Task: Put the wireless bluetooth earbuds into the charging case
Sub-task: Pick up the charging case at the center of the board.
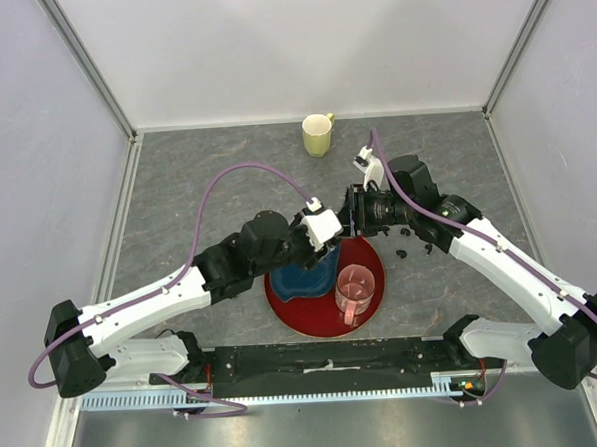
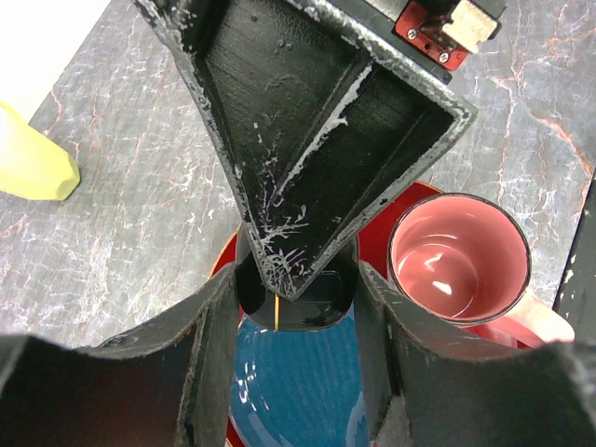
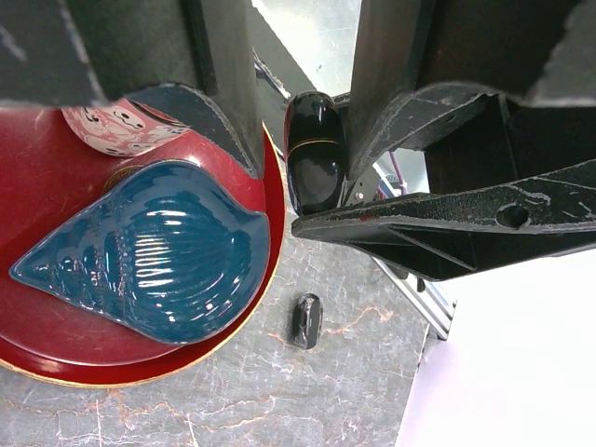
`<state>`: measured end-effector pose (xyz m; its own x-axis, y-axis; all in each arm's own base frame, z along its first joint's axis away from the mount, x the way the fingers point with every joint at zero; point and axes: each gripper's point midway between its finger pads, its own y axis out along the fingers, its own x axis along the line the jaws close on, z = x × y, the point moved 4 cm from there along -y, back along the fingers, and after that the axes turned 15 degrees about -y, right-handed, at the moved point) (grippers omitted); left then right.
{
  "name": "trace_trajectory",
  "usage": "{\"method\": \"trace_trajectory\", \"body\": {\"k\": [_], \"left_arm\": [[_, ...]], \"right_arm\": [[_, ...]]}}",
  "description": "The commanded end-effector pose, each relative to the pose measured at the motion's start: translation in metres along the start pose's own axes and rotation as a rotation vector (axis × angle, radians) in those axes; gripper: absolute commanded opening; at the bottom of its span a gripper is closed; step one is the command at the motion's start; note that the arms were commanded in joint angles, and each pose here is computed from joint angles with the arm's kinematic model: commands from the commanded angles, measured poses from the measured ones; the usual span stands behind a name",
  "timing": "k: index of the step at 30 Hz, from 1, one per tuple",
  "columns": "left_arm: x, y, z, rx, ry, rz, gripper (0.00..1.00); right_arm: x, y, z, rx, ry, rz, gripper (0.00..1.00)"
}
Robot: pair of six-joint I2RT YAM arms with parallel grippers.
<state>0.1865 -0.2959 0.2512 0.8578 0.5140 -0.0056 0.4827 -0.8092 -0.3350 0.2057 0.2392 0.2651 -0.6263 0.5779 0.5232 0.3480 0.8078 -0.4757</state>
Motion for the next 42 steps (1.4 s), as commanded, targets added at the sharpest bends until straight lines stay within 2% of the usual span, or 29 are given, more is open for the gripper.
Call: {"method": "trace_trajectory", "body": {"k": [1, 9, 10, 11, 13, 16, 17, 19, 22, 28, 29, 31, 33, 34, 42], "left_arm": [[0.000, -0.001, -0.035, -0.107, 0.052, -0.005, 0.02], [0.000, -0.001, -0.036, -0.111, 0.057, -0.005, 0.02], [-0.001, 0.000, -0.035, -0.110, 0.055, -0.003, 0.02], [-0.001, -0.001, -0.036, -0.112, 0.054, -0.003, 0.02], [-0.001, -0.001, -0.036, -0.112, 0.054, -0.003, 0.02], [-0.001, -0.001, -0.036, -0.119, 0.052, -0.004, 0.06], [-0.001, -0.001, -0.037, -0.121, 0.046, -0.005, 0.13], [-0.001, -0.002, -0.038, -0.130, 0.037, -0.010, 0.17], [0.000, -0.003, -0.040, -0.144, 0.023, -0.022, 0.29], [0.003, -0.012, -0.038, -0.167, 0.007, -0.042, 0.44], [0.003, -0.013, -0.037, -0.170, 0.007, -0.044, 0.63], [0.004, -0.016, -0.041, -0.202, 0.000, -0.050, 0.74], [0.005, -0.018, -0.039, -0.208, -0.001, -0.055, 0.81], [0.005, -0.020, -0.040, -0.218, -0.005, -0.055, 0.84], [0.013, -0.038, -0.037, -0.303, -0.028, -0.110, 0.88]], "right_arm": [[0.006, -0.001, -0.015, -0.039, -0.037, -0.007, 0.47], [0.002, 0.000, -0.010, -0.020, -0.030, 0.007, 0.48], [0.003, 0.000, -0.010, -0.019, -0.036, 0.002, 0.46], [0.003, 0.000, -0.011, -0.019, -0.037, 0.000, 0.33], [0.003, 0.000, -0.011, -0.021, -0.042, 0.004, 0.28], [0.003, 0.000, -0.011, -0.023, -0.044, 0.004, 0.16], [0.003, -0.001, -0.011, -0.025, -0.043, 0.007, 0.10], [0.003, -0.001, -0.012, -0.025, -0.046, 0.005, 0.06], [0.003, -0.001, -0.014, -0.037, -0.046, 0.016, 0.02], [0.004, -0.004, -0.020, -0.077, -0.033, 0.029, 0.00], [0.003, -0.004, -0.020, -0.081, -0.031, 0.033, 0.00], [0.003, -0.004, -0.023, -0.099, -0.022, 0.039, 0.00], [0.003, -0.004, -0.026, -0.117, -0.013, 0.042, 0.00], [0.004, -0.005, -0.027, -0.128, -0.007, 0.042, 0.00], [0.008, -0.005, -0.043, -0.207, 0.027, 0.031, 0.00]]}}
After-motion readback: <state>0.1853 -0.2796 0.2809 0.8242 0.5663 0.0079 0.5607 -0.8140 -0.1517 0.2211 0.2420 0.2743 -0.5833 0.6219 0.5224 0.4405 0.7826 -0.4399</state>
